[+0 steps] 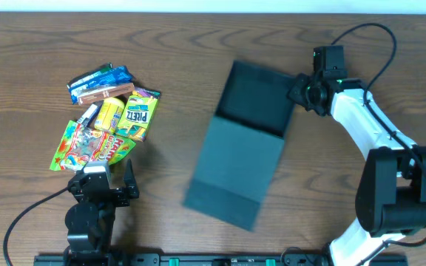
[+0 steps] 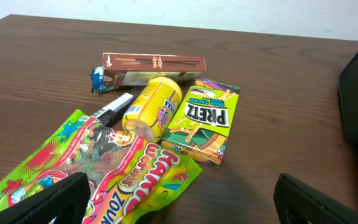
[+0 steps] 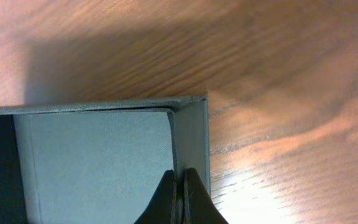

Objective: Pack container

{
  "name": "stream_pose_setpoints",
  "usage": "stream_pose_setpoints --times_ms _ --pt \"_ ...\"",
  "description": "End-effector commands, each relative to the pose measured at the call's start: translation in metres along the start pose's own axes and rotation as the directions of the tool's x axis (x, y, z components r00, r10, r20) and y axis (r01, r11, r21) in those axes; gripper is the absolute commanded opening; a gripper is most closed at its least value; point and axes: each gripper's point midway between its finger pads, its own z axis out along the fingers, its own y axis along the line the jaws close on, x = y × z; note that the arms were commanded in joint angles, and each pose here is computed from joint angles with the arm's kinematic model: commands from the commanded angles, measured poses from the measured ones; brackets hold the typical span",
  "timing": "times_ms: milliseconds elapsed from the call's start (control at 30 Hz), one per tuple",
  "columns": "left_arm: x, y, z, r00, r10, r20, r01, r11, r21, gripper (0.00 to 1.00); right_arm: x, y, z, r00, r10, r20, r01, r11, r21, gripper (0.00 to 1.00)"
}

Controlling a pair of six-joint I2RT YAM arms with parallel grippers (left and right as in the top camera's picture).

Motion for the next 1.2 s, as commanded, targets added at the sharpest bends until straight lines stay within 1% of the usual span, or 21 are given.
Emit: stream_pose_setpoints --times_ms 0,67,200,300,433,467,500,533,567,633,667,700,767,800,833,867,900,933,1000,1067,1167 --pt "0.010 0.004 0.003 1.000 -0.005 -0.022 0.005 1.000 -0.022 0.95 -0.005 -0.004 0.002 0.937 0.349 0.026 -0.349 0.937 0.011 0.01" --pt "0.010 0.004 0.003 1.000 -0.005 -0.022 0.005 1.000 -0.022 0.95 -0.007 -0.007 0.001 0.899 0.436 0.047 -0.437 0.899 0.020 0.01" --pt "0.010 0.004 0.003 1.000 -0.005 -0.022 0.005 1.000 -0.022 0.95 -0.008 -0.009 0.001 0.846 0.530 0.061 -0.532 0.846 0.021 0.01" --pt "0.010 0.004 0.003 1.000 -0.005 -0.022 0.005 1.000 -0.022 0.95 -0.009 -0.009 0.001 0.822 0.565 0.068 -0.568 0.823 0.020 0.01" --pt "0.010 0.004 0.003 1.000 -0.005 -0.022 0.005 1.000 -0.022 0.95 -0.010 -0.010 0.001 0.814 0.576 0.075 -0.578 0.816 0.019 0.02" --pt "0.010 0.005 0.003 1.000 -0.005 -0.022 0.005 1.000 -0.022 0.95 -0.009 -0.009 0.001 0.818 0.571 0.069 -0.574 0.819 0.018 0.25" --pt "0.010 0.004 0.003 1.000 -0.005 -0.022 0.005 1.000 -0.022 0.95 -0.010 -0.008 0.001 0.843 0.533 0.067 -0.535 0.844 0.016 0.40" --pt "0.010 0.004 0.003 1.000 -0.005 -0.022 0.005 1.000 -0.022 0.95 -0.013 -0.011 0.000 0.868 0.489 0.085 -0.492 0.870 0.023 0.51" --pt "0.010 0.004 0.003 1.000 -0.005 -0.022 0.005 1.000 -0.022 0.95 -0.018 -0.016 -0.003 0.892 0.434 0.126 -0.442 0.896 0.045 0.64" --pt "0.010 0.004 0.003 1.000 -0.005 -0.022 0.005 1.000 -0.022 0.95 -0.035 -0.028 -0.017 0.930 0.292 0.222 -0.322 0.940 0.112 0.98" --pt "0.010 0.005 0.003 1.000 -0.005 -0.022 0.005 1.000 -0.022 0.95 -0.047 -0.028 -0.029 0.941 0.215 0.260 -0.254 0.959 0.127 0.99" --pt "0.010 0.004 0.003 1.000 -0.005 -0.022 0.005 1.000 -0.022 0.95 -0.065 -0.019 -0.049 0.945 0.095 0.312 -0.141 0.982 0.127 0.99" --pt "0.010 0.004 0.003 1.000 -0.005 -0.022 0.005 1.000 -0.022 0.96 -0.094 0.009 -0.080 0.905 -0.124 0.406 0.089 0.991 0.104 0.99" --pt "0.010 0.004 0.003 1.000 -0.005 -0.022 0.005 1.000 -0.022 0.95 -0.106 0.028 -0.095 0.852 -0.248 0.460 0.230 0.968 0.095 0.99" --pt "0.010 0.004 0.003 1.000 -0.005 -0.022 0.005 1.000 -0.022 0.95 -0.115 0.052 -0.108 0.765 -0.393 0.510 0.406 0.909 0.091 0.99" --pt "0.010 0.004 0.003 1.000 -0.005 -0.022 0.005 1.000 -0.022 0.95 -0.117 0.074 -0.114 0.656 -0.523 0.544 0.574 0.814 0.091 0.99" --pt "0.010 0.004 0.003 1.000 -0.005 -0.022 0.005 1.000 -0.022 0.95 -0.112 0.086 -0.112 0.573 -0.612 0.545 0.682 0.725 0.097 0.99" --pt "0.010 0.004 0.003 1.000 -0.005 -0.022 0.005 1.000 -0.022 0.95 -0.106 0.089 -0.107 0.532 -0.660 0.530 0.735 0.671 0.098 0.99" --pt "0.010 0.004 0.003 1.000 -0.005 -0.022 0.005 1.000 -0.022 0.95 -0.092 0.085 -0.089 0.512 -0.717 0.473 0.787 0.613 0.078 0.99" --pt "0.010 0.004 0.003 1.000 -0.005 -0.022 0.005 1.000 -0.022 0.96 -0.078 0.074 -0.063 0.509 -0.764 0.397 0.814 0.577 0.066 0.99" --pt "0.010 0.004 0.003 1.000 -0.005 -0.022 0.005 1.000 -0.022 0.95 -0.066 0.062 -0.028 0.531 -0.784 0.322 0.819 0.573 0.046 0.99"
